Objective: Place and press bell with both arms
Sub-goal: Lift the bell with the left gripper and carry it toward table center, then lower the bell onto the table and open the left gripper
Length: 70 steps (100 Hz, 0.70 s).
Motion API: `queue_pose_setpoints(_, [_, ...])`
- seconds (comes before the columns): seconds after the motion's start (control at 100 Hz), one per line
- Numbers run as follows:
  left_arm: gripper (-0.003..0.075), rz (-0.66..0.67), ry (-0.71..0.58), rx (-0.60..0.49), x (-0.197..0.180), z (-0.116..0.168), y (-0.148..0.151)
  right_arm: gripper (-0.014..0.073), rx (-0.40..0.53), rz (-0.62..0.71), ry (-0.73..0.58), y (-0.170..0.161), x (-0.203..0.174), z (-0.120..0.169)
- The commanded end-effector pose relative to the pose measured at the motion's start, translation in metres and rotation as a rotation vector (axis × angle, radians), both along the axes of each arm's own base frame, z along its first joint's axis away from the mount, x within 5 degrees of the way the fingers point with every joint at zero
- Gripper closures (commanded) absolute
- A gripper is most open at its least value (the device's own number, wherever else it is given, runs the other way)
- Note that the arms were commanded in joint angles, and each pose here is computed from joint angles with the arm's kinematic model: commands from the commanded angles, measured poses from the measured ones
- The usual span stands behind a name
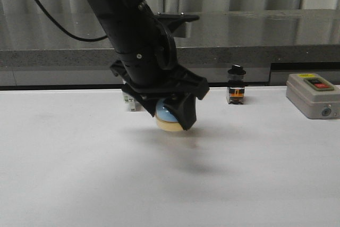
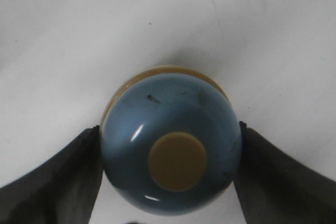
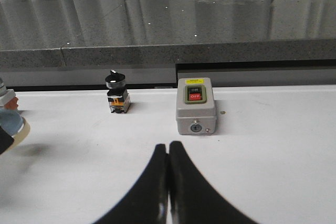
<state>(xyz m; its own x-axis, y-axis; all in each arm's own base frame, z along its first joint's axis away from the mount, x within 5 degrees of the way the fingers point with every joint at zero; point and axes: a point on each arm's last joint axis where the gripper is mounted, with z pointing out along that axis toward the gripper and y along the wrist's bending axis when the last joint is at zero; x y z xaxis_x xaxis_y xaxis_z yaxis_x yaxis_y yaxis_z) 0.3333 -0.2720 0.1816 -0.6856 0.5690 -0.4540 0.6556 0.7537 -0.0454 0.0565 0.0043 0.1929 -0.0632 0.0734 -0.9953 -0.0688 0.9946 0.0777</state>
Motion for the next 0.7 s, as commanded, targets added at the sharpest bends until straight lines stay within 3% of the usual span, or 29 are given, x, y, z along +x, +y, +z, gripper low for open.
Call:
queue_pose_setpoints(0.0, [0.0472,-0.001,-0.084,-0.083,0.002,0.026,-0.010,0.0655,0.006,-0.008,-0.124,-0.001,-0.002,0.014])
queue_pose_setpoints(0.55, [0.0463,0.000,-0.060,-0.070,0.004,0.014,-0.012,0.0655,0.006,-0.008,-0.124,-0.001,-0.002,0.014])
queue_pose_setpoints(0.69, [0.0357,-0.002,-0.055,-0.064,0.003,0.013,-0.011,0.0655,0.006,-0.008,-0.124,-0.001,-0.002,0.014])
